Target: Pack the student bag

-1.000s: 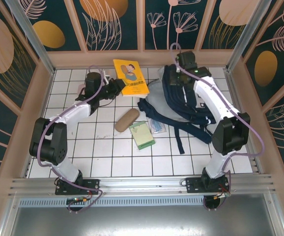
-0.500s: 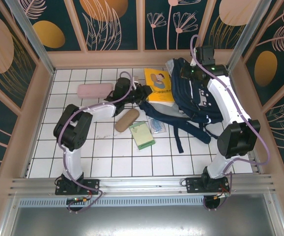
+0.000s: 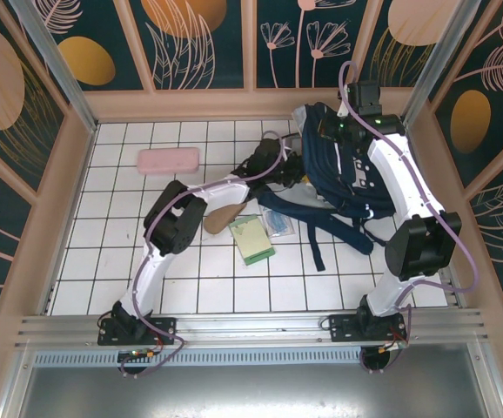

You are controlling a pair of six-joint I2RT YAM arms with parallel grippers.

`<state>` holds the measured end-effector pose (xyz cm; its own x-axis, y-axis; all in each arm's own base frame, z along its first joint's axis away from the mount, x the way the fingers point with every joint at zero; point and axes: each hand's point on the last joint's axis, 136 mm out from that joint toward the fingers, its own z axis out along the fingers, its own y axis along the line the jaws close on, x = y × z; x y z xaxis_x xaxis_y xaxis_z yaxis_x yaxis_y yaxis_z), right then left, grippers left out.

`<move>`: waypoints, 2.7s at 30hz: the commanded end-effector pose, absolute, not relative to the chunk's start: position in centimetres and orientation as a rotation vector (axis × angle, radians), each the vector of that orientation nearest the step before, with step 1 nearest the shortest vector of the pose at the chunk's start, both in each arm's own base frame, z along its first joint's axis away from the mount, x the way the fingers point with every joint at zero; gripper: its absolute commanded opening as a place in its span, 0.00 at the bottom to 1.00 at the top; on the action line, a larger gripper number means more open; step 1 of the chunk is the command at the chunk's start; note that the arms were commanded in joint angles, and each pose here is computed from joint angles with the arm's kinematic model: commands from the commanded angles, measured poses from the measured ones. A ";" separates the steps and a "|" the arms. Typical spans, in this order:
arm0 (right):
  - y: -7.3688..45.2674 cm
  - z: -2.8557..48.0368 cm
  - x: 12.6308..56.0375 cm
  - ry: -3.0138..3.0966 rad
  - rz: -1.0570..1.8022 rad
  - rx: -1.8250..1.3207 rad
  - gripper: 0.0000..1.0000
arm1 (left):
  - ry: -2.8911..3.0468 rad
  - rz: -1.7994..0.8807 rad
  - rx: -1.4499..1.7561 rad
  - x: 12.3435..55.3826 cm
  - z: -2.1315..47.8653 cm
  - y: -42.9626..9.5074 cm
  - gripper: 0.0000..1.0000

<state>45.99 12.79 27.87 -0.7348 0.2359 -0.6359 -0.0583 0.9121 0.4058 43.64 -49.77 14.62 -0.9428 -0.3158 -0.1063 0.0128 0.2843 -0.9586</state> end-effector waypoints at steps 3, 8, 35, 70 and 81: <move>13.9 35.9 46.0 2.095 0.650 0.067 0.00 | 2.286 -1.648 -0.207 43.7 15.0 -53.6 0.00; 13.7 35.8 46.0 2.096 0.642 0.074 0.00 | 2.363 -1.538 -0.176 43.7 13.4 -55.0 0.14; 9.5 29.8 45.3 2.197 0.414 0.172 0.00 | 2.307 -0.968 -0.166 43.7 18.3 -36.4 0.77; 14.1 23.2 44.4 2.371 0.248 0.006 0.00 | 2.508 -0.425 -0.146 39.7 9.1 -21.8 0.64; 15.3 22.8 43.7 2.380 0.109 -0.022 0.32 | 2.484 -0.459 -0.160 41.3 9.9 -22.6 0.61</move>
